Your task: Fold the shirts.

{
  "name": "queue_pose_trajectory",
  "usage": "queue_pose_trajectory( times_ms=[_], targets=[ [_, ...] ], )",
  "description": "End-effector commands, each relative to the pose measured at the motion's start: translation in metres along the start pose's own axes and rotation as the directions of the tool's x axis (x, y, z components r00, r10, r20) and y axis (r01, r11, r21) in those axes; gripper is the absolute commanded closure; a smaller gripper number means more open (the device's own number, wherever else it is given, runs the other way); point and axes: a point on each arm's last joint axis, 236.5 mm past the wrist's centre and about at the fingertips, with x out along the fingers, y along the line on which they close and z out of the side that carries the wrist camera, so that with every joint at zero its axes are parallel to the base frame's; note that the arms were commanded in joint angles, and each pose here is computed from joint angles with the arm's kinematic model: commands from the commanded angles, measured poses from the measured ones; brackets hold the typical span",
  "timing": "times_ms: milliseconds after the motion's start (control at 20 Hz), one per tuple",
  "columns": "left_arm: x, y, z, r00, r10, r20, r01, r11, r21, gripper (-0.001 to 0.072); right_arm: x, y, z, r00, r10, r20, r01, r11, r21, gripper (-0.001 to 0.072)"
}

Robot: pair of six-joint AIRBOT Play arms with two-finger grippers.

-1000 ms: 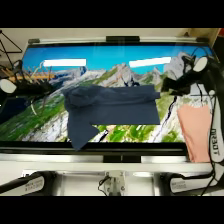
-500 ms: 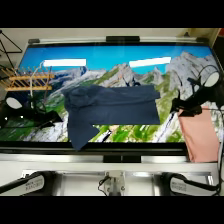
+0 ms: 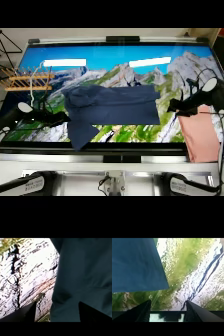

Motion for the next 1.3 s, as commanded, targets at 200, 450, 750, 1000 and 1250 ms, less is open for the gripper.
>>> queue_pose_trajectory(
  times_ms=[200, 450, 750, 1000, 1250],
  targets=[
    [0.002, 0.01, -0.009, 0.998, 0.043, -0.038, -0.041, 0.997, 0.063, 0.0101, 0.012, -0.007, 0.018, 0.998, -0.014, 0.066, 0.014, 1.0, 0.012, 0.0157],
    [0.009, -0.002, -0.003, 0.999, 0.051, -0.001, -0.051, 0.993, 0.111, 0.0102, 0.044, 0.003, 0.005, 0.998, 0.03, -0.05, -0.029, 0.999, 0.024, 0.0157],
    [0.022, -0.015, 0.011, 0.998, 0.031, 0.057, -0.037, 0.994, 0.104, 0.0456, 0.081, 0.014, -0.004, 0.981, 0.118, -0.151, -0.105, 0.99, 0.092, 0.0157],
    [0.021, -0.015, 0.012, 0.998, 0.031, 0.058, -0.038, 0.993, 0.113, 0.0678, 0.101, 0.015, -0.021, 0.956, 0.147, -0.253, -0.118, 0.985, 0.127, 0.0157],
    [0.019, -0.017, 0.018, 0.997, 0.029, 0.076, -0.038, 0.992, 0.117, 0.0678, 0.103, 0.034, -0.016, 0.943, 0.232, -0.237, -0.199, 0.968, 0.155, 0.0343]
  ],
)
